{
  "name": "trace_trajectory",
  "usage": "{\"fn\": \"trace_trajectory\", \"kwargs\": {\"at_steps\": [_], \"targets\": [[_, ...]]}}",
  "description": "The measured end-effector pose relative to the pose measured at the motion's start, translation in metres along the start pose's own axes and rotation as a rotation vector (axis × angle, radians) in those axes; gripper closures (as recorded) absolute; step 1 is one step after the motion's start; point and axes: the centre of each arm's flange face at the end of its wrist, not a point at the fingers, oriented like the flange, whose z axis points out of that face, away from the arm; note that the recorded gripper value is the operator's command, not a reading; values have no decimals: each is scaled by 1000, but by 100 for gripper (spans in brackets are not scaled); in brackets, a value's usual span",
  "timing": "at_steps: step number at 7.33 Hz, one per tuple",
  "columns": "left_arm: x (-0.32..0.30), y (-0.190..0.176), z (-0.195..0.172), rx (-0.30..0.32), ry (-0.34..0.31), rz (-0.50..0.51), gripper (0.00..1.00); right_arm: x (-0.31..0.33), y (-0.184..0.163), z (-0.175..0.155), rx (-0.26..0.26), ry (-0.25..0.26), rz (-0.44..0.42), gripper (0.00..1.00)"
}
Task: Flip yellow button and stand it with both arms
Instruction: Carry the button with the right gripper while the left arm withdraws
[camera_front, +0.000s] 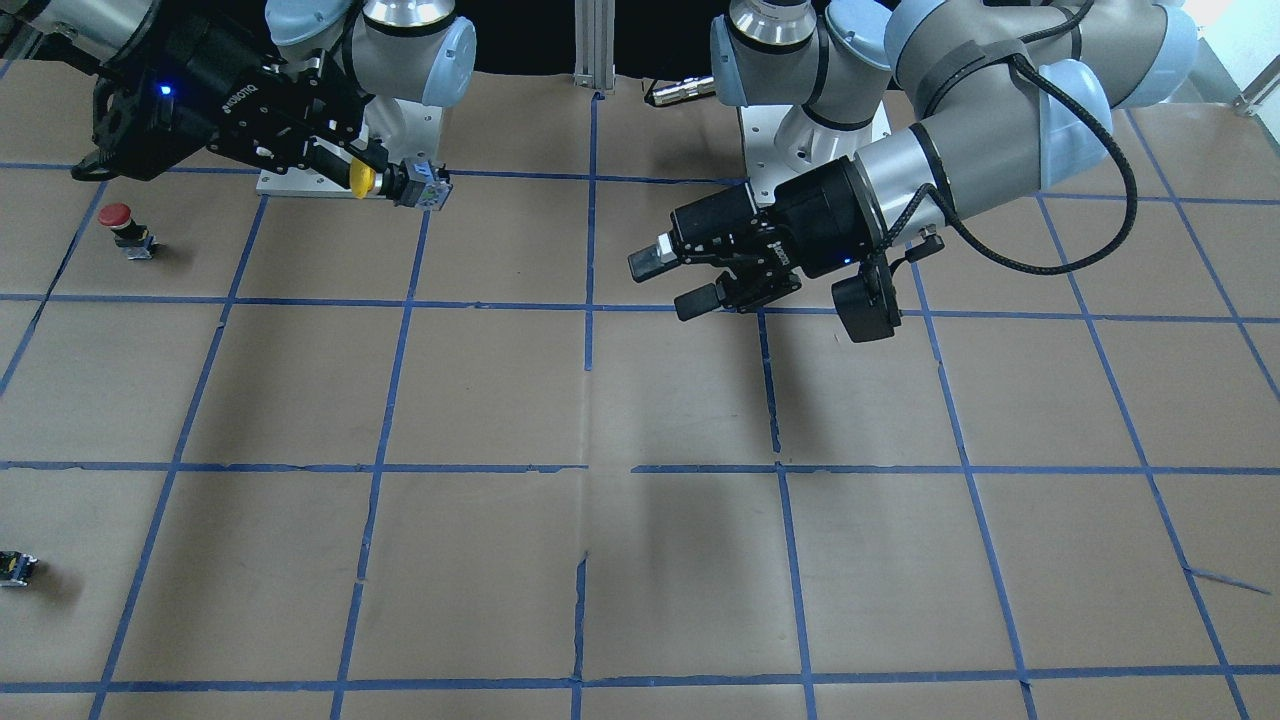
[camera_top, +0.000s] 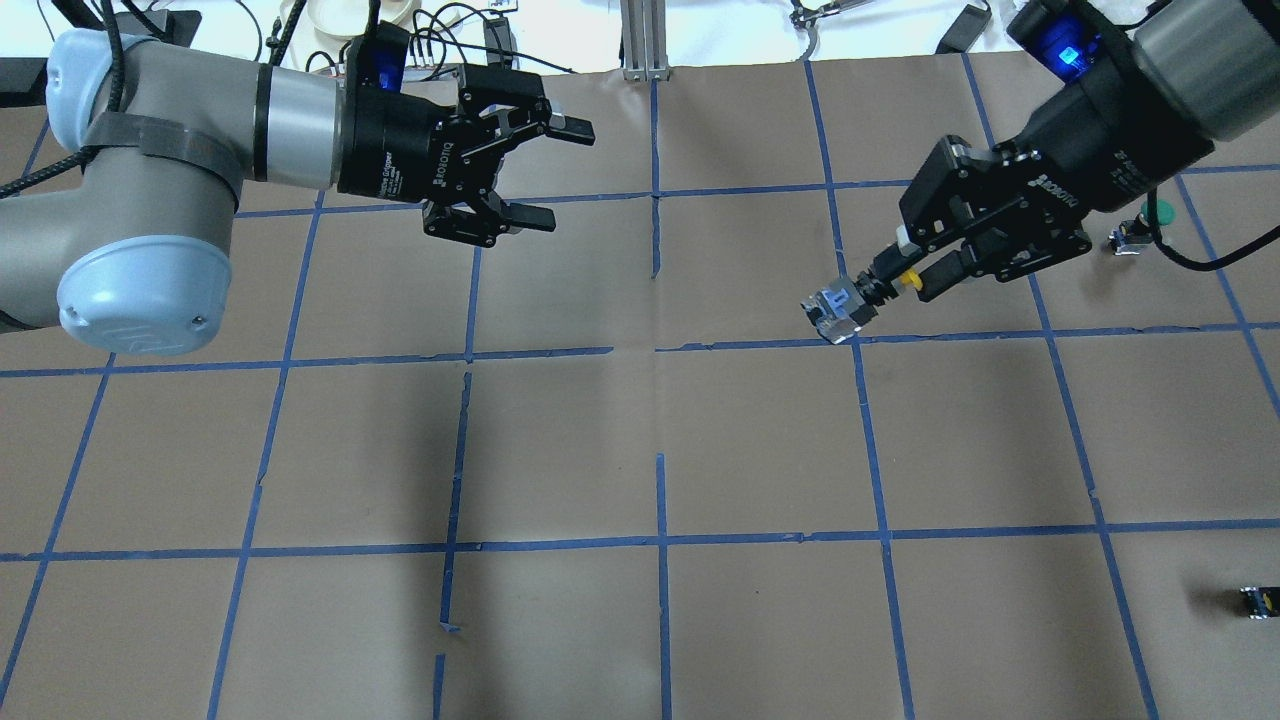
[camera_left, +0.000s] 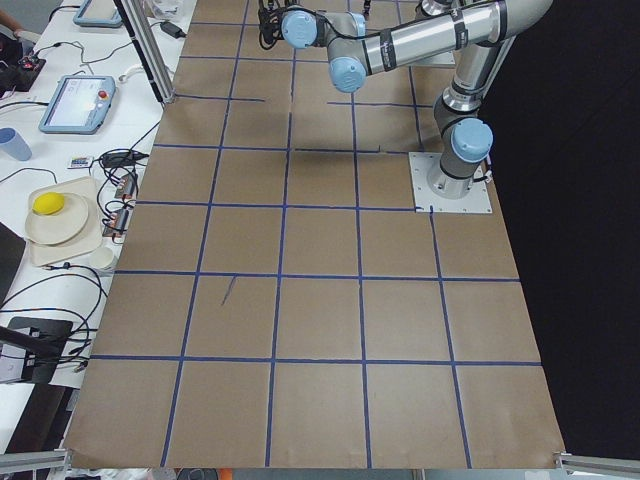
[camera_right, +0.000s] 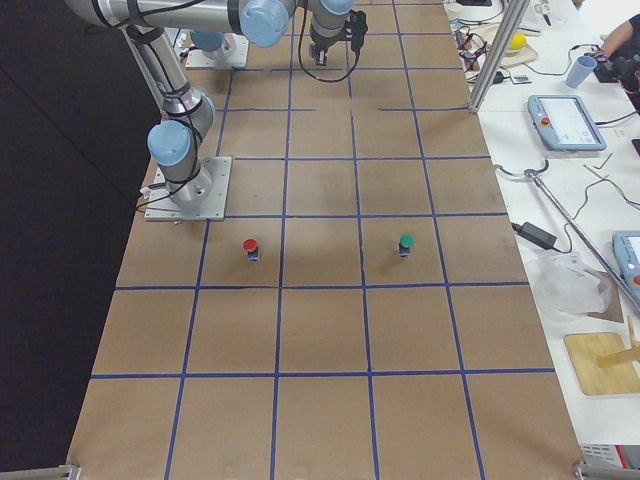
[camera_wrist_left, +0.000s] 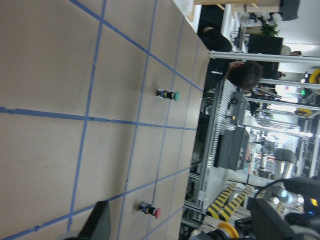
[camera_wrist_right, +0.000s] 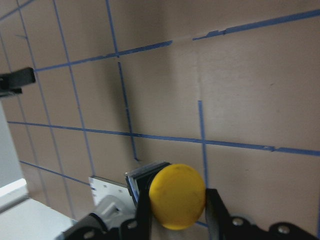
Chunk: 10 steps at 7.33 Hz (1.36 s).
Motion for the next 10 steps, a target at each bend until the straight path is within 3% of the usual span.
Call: {"fn": "trace_trajectory", "kwargs": {"at_steps": [1,2,4,6,9,10], "targets": [[-12,-8,1,31,-124,4,0,11,3,0,-35,90,-162,73],[-23,-13,0,56,-238,7,0,21,5,1,-75,145,-317,73],[-41,-18,-2,91,-462,27,0,44,7,9,-147,207,-644,73],[-59,-16,-10,59,-695,92,0,71,3,20,-197,279,-940,73],[-27,-5,-43,-33,-894,157,0,132,3,6,-240,363,-1254,73],[-6,0,-60,-75,-923,171,0,159,6,2,-241,377,-1326,73]]}}
